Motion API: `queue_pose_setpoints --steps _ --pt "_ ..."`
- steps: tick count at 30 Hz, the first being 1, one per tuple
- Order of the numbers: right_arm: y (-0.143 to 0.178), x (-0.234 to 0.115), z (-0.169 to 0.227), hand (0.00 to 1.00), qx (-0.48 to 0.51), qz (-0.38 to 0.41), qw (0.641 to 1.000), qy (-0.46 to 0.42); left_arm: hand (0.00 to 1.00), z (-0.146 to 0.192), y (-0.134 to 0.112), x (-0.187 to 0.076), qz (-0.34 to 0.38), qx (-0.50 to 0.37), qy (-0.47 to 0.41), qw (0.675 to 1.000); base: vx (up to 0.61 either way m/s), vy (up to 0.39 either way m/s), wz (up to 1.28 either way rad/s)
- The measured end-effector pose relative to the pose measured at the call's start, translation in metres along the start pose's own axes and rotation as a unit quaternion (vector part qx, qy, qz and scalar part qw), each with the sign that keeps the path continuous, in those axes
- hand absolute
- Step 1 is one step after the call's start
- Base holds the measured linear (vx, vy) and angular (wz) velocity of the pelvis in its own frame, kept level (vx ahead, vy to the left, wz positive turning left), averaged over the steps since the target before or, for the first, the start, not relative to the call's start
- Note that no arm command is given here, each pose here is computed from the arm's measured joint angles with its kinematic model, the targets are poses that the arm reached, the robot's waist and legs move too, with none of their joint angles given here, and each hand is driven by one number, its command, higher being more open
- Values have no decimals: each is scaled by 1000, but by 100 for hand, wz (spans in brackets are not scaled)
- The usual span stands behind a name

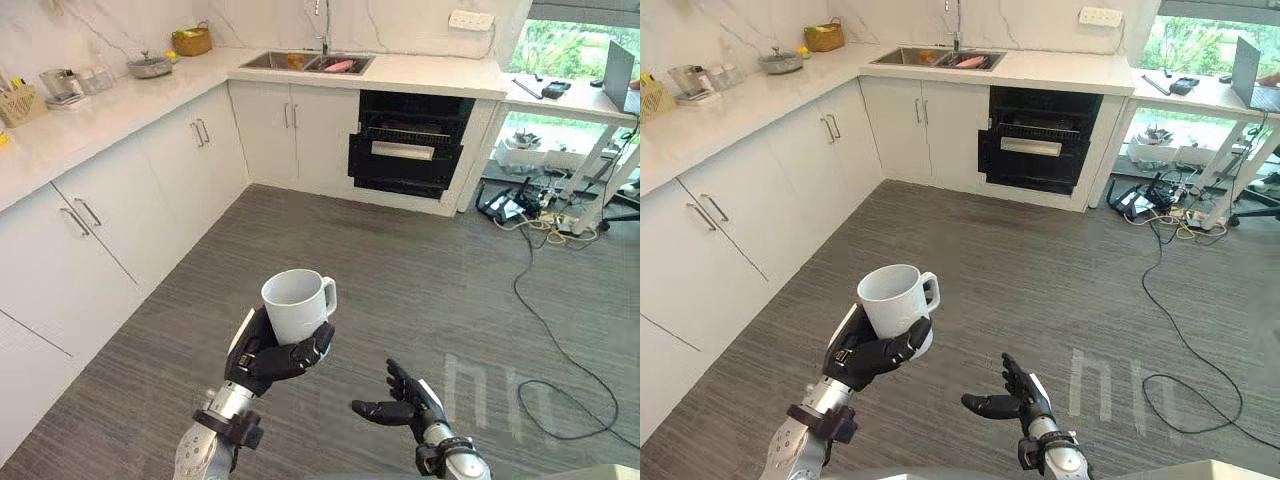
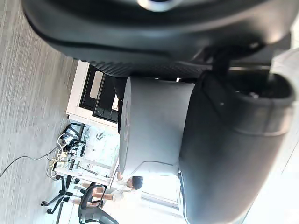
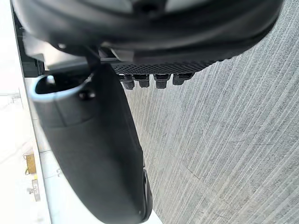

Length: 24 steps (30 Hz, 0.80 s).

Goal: Walk over to the sink, pick up the cup, carry it to the dishwasher, place the cup inside the dishwasher, then close the dishwasher door

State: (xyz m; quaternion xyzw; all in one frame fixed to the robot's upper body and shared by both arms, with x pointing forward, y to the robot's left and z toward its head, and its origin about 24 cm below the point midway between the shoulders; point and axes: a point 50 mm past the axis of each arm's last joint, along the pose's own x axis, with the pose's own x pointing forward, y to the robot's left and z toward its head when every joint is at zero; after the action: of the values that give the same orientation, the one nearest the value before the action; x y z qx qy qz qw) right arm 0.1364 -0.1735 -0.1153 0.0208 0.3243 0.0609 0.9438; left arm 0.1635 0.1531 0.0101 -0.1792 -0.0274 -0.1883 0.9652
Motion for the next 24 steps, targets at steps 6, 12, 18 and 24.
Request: queue_pose_setpoints --steps 6,12,18,24 --pt "0 -1 -2 100 1 0 1000 2 0 0 0 0 1 0 0 1000 0 -1 -2" --pt "-1 -17 -23 100 12 -9 999 34 0 -8 3 -1 41 -14 6 999 -3 -52 8" --pt "-9 -30 -32 100 10 -31 999 41 0 -11 10 -6 105 -39 -4 994 1 -68 10" --pt "-12 -32 -22 100 -11 -35 999 14 0 -14 12 -15 125 -45 6 991 -12 -17 0"
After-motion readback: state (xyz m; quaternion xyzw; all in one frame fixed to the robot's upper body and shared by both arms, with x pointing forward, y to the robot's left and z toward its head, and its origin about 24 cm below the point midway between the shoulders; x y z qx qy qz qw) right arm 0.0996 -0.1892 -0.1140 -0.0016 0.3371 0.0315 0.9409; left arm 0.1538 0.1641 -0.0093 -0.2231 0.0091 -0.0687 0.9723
